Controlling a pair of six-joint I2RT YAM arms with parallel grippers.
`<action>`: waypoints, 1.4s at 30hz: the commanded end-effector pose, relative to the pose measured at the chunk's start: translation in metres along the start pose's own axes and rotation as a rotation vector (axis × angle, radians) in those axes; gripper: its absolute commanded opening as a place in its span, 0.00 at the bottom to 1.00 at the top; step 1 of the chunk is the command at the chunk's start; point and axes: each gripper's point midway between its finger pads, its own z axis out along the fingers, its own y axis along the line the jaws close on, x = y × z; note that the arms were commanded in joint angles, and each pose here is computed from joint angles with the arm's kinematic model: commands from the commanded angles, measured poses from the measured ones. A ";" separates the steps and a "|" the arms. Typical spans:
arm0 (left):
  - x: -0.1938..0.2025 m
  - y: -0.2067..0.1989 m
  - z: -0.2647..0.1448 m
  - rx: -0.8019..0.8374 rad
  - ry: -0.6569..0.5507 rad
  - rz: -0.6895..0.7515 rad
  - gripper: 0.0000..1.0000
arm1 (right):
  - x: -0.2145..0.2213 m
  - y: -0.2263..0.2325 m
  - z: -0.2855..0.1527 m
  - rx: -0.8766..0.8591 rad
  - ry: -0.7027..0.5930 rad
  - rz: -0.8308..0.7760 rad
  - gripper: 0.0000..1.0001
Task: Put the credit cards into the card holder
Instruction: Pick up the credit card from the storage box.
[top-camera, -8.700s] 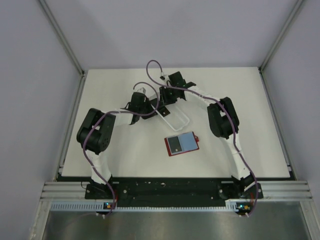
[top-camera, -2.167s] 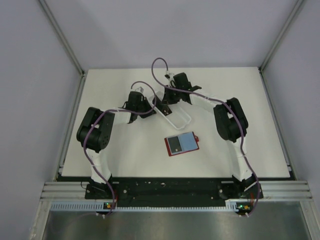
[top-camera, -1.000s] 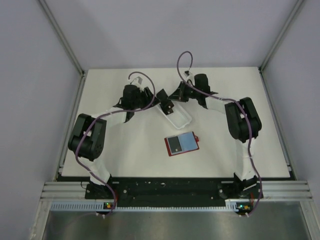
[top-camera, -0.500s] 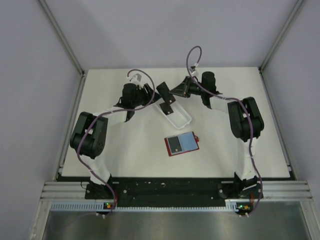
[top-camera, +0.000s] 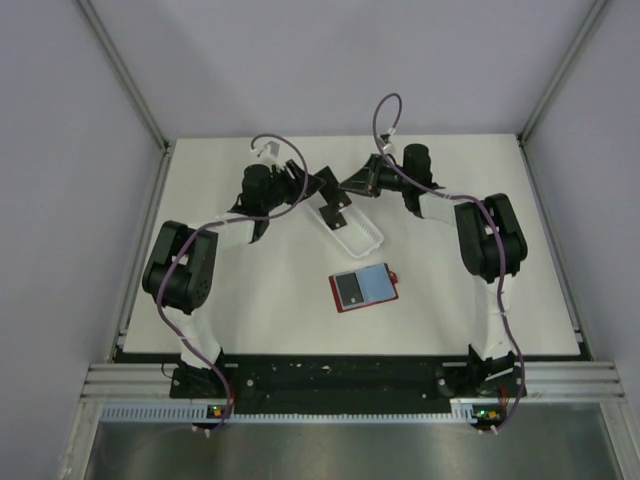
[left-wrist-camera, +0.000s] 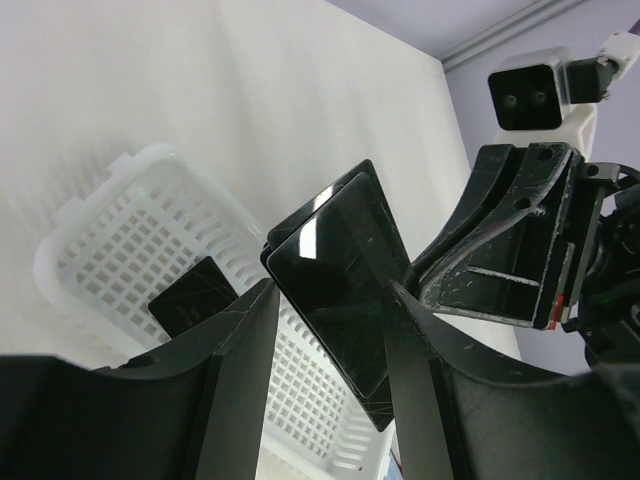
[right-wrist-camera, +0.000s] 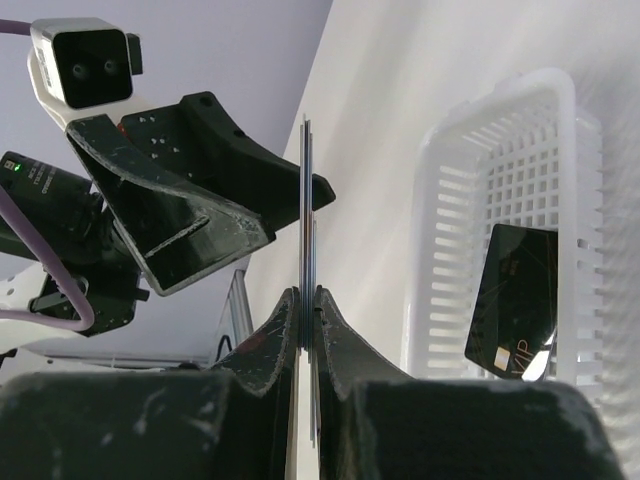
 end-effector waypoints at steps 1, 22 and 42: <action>-0.019 -0.020 0.001 0.096 -0.059 0.009 0.52 | -0.002 0.005 0.001 -0.046 0.009 -0.026 0.00; -0.007 -0.018 0.002 0.143 -0.035 -0.014 0.43 | 0.005 0.017 0.002 -0.170 0.047 0.041 0.00; -0.002 0.007 0.015 0.128 -0.023 -0.026 0.00 | 0.011 -0.034 0.007 0.063 0.063 -0.007 0.01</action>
